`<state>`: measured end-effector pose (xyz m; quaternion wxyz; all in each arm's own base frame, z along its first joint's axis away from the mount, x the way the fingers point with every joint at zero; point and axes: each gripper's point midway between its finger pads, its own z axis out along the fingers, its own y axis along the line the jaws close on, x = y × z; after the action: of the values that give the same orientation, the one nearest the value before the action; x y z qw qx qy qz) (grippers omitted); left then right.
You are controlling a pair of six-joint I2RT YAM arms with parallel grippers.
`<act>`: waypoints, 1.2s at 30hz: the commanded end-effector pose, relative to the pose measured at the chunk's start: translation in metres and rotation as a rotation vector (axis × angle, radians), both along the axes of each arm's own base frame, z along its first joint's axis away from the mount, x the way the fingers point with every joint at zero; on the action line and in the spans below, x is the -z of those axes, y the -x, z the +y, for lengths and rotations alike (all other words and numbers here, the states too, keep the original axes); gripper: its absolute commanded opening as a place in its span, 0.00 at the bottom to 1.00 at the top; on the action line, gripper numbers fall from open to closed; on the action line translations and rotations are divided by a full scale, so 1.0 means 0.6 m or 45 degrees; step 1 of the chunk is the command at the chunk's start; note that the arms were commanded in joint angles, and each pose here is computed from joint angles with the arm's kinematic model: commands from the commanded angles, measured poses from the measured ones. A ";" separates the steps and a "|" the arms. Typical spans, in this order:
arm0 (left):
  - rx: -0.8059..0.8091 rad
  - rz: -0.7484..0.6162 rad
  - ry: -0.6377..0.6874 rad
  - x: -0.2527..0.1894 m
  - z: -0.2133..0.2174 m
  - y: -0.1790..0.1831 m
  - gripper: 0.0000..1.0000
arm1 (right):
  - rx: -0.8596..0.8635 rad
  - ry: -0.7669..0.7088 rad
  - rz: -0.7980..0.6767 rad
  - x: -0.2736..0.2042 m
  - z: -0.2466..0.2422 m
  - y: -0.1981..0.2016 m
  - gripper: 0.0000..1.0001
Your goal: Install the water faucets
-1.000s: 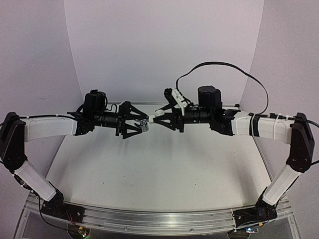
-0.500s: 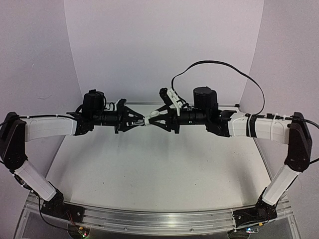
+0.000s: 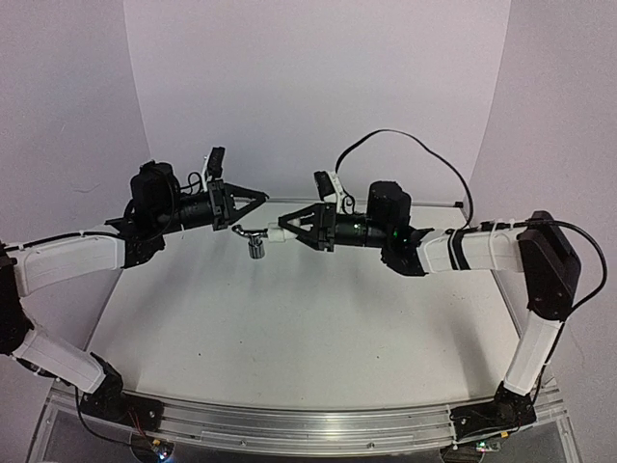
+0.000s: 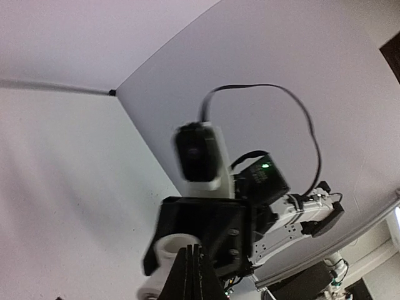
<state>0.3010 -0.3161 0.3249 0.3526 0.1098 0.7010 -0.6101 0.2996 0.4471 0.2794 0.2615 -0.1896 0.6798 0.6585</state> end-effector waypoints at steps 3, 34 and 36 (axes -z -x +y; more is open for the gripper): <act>-0.033 -0.441 0.046 -0.095 0.018 0.049 0.00 | -0.033 -0.413 0.460 -0.038 -0.023 -0.035 0.00; -0.268 -0.013 -0.220 0.038 0.065 0.011 0.93 | 0.681 -0.152 0.982 0.368 -0.194 -0.166 0.31; -0.270 -0.015 -0.220 0.036 0.065 0.010 0.93 | 0.707 -0.108 0.980 0.379 -0.205 -0.160 0.47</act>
<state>0.2917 -0.2810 0.2979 0.3981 0.0782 0.7594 -0.5086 0.3945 0.3427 0.0635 0.1370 0.2555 0.7151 0.6360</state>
